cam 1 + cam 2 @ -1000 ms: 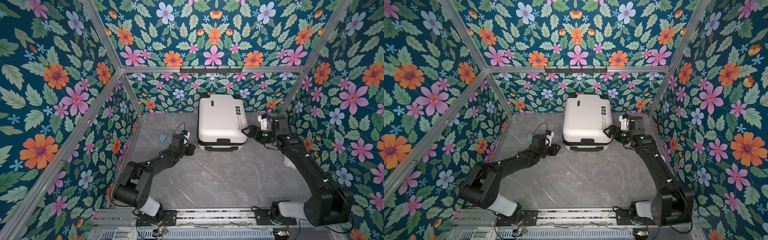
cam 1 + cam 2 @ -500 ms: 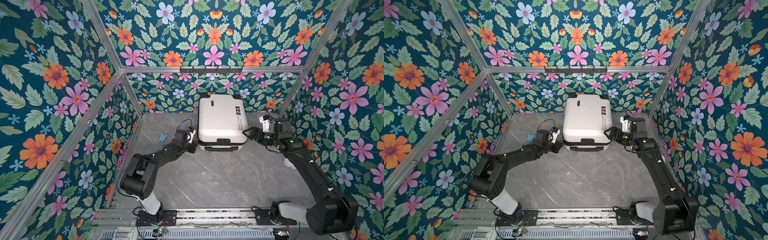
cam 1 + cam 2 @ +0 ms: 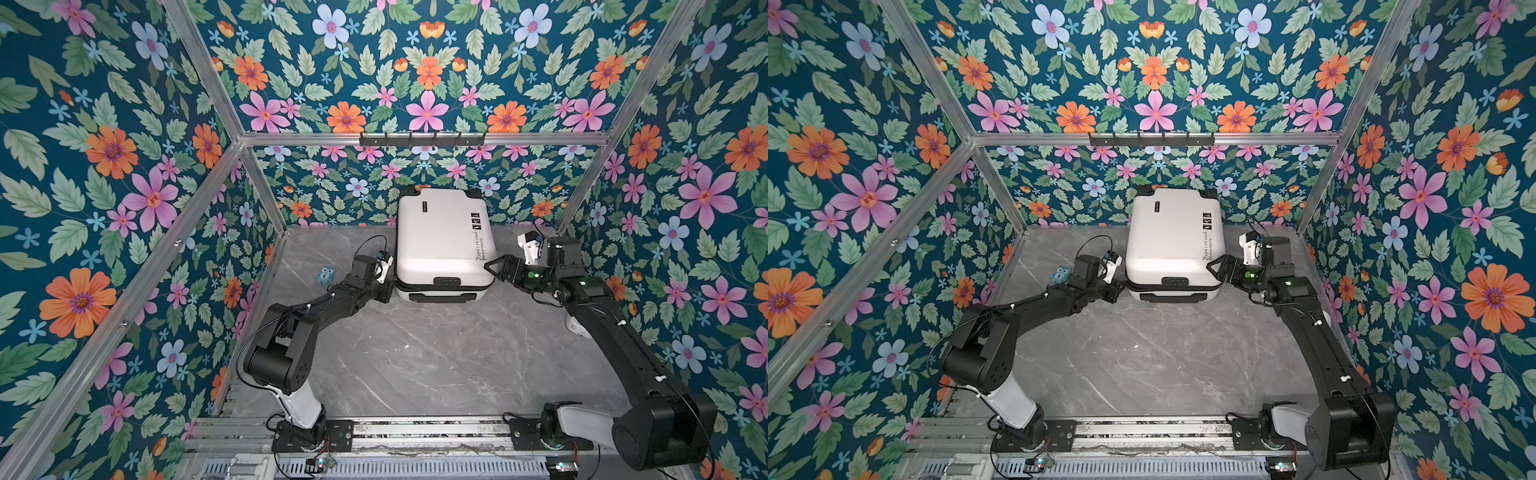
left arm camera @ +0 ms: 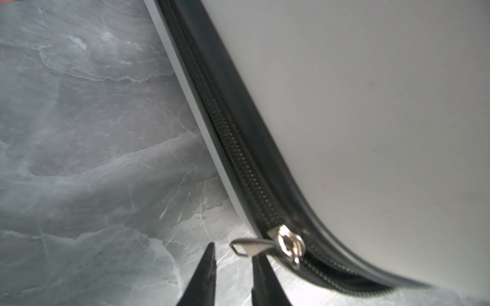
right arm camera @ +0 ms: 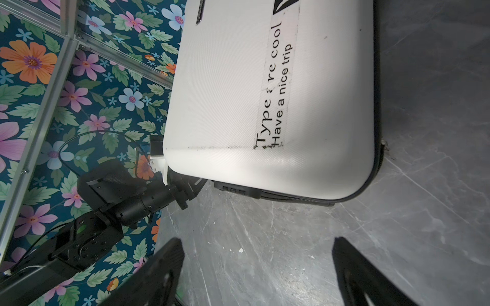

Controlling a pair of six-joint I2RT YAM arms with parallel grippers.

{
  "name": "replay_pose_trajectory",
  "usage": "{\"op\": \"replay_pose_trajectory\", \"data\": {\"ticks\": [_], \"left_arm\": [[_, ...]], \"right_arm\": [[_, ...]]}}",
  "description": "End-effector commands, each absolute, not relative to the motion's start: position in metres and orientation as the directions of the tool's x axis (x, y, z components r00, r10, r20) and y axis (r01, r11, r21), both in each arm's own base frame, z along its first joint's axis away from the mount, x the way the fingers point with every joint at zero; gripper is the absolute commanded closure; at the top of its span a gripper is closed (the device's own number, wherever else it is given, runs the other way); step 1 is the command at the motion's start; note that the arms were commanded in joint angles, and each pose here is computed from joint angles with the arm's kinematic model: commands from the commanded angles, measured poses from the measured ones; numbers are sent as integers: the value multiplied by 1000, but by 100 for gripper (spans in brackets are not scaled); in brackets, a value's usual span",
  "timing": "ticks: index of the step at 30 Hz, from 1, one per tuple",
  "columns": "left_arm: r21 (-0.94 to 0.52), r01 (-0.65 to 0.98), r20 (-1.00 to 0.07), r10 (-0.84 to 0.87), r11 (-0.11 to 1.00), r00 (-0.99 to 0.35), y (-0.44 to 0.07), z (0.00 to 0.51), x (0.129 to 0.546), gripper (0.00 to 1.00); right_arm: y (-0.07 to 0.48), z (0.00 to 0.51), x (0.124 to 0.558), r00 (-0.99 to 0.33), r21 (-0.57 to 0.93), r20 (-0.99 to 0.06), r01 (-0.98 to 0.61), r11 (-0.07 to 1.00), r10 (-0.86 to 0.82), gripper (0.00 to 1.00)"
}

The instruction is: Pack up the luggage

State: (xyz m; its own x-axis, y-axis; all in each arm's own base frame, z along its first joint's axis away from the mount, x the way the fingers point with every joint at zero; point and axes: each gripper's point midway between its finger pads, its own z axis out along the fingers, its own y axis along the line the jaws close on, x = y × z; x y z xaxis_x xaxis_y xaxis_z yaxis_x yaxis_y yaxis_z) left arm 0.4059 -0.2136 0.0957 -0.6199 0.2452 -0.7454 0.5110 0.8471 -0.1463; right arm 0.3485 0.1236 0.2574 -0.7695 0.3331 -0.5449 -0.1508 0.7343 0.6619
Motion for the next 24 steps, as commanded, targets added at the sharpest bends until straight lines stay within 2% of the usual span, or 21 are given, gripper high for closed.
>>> {"op": "replay_pose_trajectory", "data": {"ticks": [1,10,16,21,24], "left_arm": [[-88,509,-752,278,856,-597,-210,98,410,73],[44,588,-752,415,807,-512,-232,95,409,81],[77,592,-782,417,802,-464,-236,101,410,88],[95,607,-822,406,789,-399,-239,115,402,100],[82,623,-840,390,778,-377,-241,121,395,100]], "right_arm": [[125,258,347,-773,663,-544,-157,732,326,11],[125,256,349,-780,668,-531,-144,730,332,11],[124,256,346,-781,664,-529,-137,735,332,11],[123,253,346,-785,662,-523,-129,738,332,11],[122,252,346,-784,660,-523,-124,741,334,11]]}}
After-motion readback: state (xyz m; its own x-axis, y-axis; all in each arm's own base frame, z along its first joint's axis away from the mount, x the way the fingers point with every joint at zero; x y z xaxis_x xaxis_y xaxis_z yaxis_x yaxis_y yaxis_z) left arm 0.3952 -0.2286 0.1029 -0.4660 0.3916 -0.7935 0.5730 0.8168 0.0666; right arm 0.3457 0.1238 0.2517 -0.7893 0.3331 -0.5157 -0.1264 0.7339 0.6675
